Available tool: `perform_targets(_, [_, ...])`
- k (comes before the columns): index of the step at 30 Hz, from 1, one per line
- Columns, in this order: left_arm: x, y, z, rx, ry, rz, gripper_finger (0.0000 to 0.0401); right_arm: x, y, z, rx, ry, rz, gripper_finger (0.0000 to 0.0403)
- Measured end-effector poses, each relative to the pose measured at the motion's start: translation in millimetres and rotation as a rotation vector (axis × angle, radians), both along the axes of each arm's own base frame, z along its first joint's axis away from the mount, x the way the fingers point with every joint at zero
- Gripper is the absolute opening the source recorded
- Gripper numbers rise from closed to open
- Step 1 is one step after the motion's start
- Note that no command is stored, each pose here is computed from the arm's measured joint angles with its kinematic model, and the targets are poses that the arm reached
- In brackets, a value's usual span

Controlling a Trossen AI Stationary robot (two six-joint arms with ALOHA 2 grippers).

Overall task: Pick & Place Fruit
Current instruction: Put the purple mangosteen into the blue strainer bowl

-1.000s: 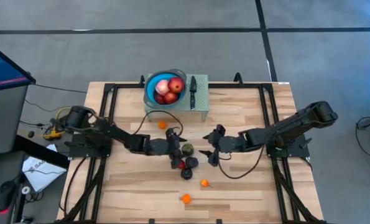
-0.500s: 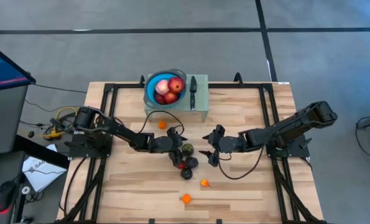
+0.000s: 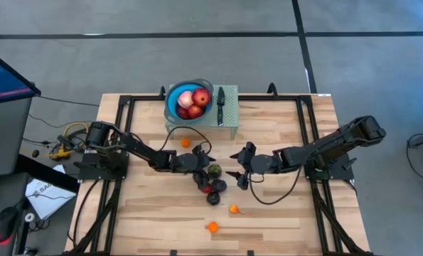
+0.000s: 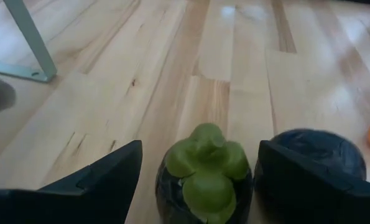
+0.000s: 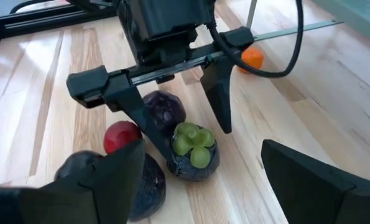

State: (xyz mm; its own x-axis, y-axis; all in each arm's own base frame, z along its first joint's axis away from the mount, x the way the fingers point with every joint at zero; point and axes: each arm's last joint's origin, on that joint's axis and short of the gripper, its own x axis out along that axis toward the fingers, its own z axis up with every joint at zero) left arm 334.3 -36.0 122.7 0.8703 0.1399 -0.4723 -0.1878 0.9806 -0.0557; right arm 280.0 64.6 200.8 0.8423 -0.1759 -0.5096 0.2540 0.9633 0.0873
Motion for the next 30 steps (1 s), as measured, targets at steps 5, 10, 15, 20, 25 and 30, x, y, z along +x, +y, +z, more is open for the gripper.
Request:
perform_targets(5, [0.5, -0.3, -11.0, -0.004, 0.031, 0.004, 0.0314, 0.1, 0.0, -0.1, 0.0, 0.0, 0.0, 0.0315])
perform_targets(10, [3.1, -0.7, -17.4, -0.034, 0.021, 0.019, 0.0306, 0.0, 0.0, -0.2, -0.001, 0.002, 0.0, 0.0315])
perform_targets(15, [4.1, -0.8, -16.3, -0.036, 0.004, 0.018, 0.0274, -0.2, -0.1, -0.5, -0.001, 0.005, 0.0, 0.0315])
perform_targets(20, [4.2, -0.8, -16.1, -0.036, 0.002, 0.018, 0.0236, -0.3, -0.1, -0.7, -0.002, 0.007, 0.0, 0.0315])
perform_targets(25, [2.5, -1.3, -3.7, -0.037, -0.026, 0.014, 0.0219, -0.4, 0.2, -0.7, -0.002, 0.008, 0.001, 0.0315])
perform_targets(30, [-4.8, -6.6, 47.2, -0.019, -0.177, -0.024, 0.0224, -0.6, 0.4, -0.9, -0.003, 0.01, 0.002, 0.0315])
